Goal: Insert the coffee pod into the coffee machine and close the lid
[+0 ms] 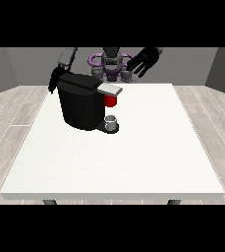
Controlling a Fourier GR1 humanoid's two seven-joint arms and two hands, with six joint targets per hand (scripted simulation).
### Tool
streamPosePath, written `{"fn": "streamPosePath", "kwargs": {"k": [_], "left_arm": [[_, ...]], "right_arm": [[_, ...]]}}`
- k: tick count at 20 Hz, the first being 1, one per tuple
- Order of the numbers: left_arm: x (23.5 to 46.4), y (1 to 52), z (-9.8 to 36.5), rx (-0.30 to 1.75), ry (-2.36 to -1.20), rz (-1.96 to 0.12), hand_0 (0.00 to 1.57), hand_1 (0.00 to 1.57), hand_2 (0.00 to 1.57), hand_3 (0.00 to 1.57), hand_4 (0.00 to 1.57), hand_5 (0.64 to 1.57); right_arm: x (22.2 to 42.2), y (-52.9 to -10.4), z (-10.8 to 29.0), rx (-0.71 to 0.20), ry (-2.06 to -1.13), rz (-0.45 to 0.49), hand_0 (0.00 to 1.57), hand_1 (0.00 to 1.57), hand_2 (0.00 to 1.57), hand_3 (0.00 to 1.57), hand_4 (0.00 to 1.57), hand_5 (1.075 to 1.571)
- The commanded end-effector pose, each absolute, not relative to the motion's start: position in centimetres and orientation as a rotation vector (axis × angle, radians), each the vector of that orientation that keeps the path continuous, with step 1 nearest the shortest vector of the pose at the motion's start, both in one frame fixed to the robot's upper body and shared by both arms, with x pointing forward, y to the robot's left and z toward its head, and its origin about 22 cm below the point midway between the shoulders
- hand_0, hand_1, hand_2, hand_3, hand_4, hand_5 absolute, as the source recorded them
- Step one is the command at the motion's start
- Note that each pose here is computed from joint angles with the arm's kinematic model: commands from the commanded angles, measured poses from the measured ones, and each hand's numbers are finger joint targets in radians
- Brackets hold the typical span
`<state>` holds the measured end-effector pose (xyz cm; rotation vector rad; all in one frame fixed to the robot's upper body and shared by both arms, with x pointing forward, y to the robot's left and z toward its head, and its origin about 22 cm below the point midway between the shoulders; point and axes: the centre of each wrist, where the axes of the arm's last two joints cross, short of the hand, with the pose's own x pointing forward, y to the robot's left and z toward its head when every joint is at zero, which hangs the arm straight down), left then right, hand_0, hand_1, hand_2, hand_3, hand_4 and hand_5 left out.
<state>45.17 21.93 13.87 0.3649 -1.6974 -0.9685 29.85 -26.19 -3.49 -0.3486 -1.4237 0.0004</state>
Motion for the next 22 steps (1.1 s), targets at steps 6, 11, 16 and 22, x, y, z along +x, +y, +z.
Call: {"fn": "streamPosePath", "kwargs": {"k": [6, 11, 16, 22], "left_arm": [[37.6, 21.2, -3.5, -0.128, -1.504, -0.396, 0.00, 0.00, 0.00, 0.00, 0.39, 1.571], [35.1, 23.8, -6.2, -0.074, -1.427, -0.353, 0.00, 0.00, 0.00, 0.00, 0.32, 1.571], [33.3, 23.3, -7.7, -0.140, -1.375, -0.345, 0.00, 0.00, 0.00, 0.00, 0.41, 1.571], [33.4, 24.2, -5.3, -0.148, -1.444, -0.297, 0.00, 0.00, 0.00, 0.00, 0.46, 1.571]], "right_arm": [[23.7, -29.0, -8.3, -0.379, -1.256, -0.070, 0.00, 0.00, 0.00, 0.00, 0.00, 1.571], [27.3, -26.1, -3.7, -0.177, -1.452, 0.022, 0.00, 0.00, 0.00, 0.00, 0.00, 1.571], [30.0, -25.8, 0.3, -0.191, -1.468, 0.094, 0.00, 0.00, 0.00, 0.00, 0.06, 1.571], [29.9, -27.7, 1.3, -0.214, -1.532, 0.184, 0.00, 0.00, 0.00, 0.00, 0.08, 1.571]]}}
